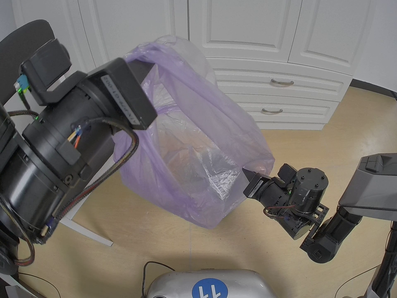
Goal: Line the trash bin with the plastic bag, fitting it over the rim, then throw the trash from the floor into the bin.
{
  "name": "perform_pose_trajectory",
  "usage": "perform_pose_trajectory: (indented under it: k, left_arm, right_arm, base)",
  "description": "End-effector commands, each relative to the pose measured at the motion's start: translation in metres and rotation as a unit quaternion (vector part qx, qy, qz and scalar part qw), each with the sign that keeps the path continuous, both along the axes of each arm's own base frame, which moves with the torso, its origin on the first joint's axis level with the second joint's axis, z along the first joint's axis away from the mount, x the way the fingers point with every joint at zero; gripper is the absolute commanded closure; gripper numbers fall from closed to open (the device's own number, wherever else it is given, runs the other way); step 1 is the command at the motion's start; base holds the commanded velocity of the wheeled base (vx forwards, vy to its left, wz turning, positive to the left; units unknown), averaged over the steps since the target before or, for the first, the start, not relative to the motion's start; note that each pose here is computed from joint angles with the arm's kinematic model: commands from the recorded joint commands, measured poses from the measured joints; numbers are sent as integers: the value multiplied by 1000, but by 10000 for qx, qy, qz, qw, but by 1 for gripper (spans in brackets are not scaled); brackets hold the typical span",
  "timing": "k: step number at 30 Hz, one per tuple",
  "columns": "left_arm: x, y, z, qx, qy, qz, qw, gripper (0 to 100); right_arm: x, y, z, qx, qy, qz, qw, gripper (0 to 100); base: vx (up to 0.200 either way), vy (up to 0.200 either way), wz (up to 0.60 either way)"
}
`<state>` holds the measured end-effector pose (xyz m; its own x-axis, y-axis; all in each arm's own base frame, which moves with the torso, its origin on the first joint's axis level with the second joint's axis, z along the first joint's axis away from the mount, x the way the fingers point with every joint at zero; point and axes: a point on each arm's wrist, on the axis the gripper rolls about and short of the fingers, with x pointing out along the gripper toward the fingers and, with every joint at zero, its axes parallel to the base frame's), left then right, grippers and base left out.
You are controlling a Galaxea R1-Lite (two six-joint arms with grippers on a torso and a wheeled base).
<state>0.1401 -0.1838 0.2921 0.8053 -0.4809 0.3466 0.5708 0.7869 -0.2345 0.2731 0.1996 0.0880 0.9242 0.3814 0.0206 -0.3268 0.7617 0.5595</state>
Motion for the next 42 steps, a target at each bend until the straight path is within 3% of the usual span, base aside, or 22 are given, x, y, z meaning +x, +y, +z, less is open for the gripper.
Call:
perform_pose_trajectory:
  k: [1, 9, 15, 16, 18, 20, 22, 24, 27, 30, 34, 38, 39, 42]
  left_arm:
    - [5, -5, -6, 85, 76, 9, 9999, 100]
    - [19, -13, -19, 297, 252, 141, 9991, 100]
    - [34, -13, -31, 490, 382, 322, 9975, 100]
    - [48, -11, -40, 647, 513, 555, 9950, 100]
    - [52, -10, -44, 717, 557, 620, 9939, 100]
    - [69, -6, -56, 908, 712, 845, 9897, 100]
    - [76, -3, -61, 983, 758, 878, 9884, 100]
    - [81, -3, -65, 1034, 800, 869, 9876, 100]
    - [86, -6, -72, 1122, 879, 835, 9863, 100]
    - [90, -6, -77, 1186, 945, 863, 9847, 100]
    - [99, -4, -87, 1303, 1040, 728, 9833, 100]
    - [102, -5, -93, 1377, 1092, 643, 9823, 100]
    - [111, -11, -110, 1528, 1244, 550, 9788, 100]
    - [111, -11, -111, 1517, 1234, 558, 9791, 100]
  right_arm:
    - [-1, -4, 10, 116, -162, -40, 9998, 100]
    - [5, -21, 27, 160, -424, -301, 9985, 100]
    - [9, -35, 39, -87, -707, -555, 9959, 100]
    - [11, -52, 55, -303, -1009, -830, 9910, 100]
    - [11, -57, 60, -359, -1107, -923, 9889, 100]
    - [6, -74, 82, -618, -1425, -1192, 9806, 100]
    - [-2, -80, 98, -1062, -1211, -1223, 9793, 100]
    - [-8, -80, 117, -1258, -948, -1130, 9810, 100]
    - [-18, -80, 172, -1712, -178, -831, 9816, 100]
    - [-25, -84, 199, -1657, 343, -566, 9839, 100]
    - [-35, -89, 193, -1555, 656, -4, 9857, 100]
    - [-35, -89, 185, -1691, 739, 83, 9828, 100]
    - [-33, -93, 164, -2095, 939, 189, 9731, 100]
    - [-35, -94, 164, -2206, 798, 213, 9719, 100]
  base:
    - [0, 0, 0]
    - [0, 0, 0]
    - [0, 0, 0]
    - [0, 0, 0]
    - [0, 0, 0]
    - [0, 0, 0]
    - [0, 0, 0]
    - [0, 0, 0]
    - [0, 0, 0]
    - [0, 0, 0]
    - [0, 0, 0]
    - [0, 0, 0]
    - [0, 0, 0]
    - [0, 0, 0]
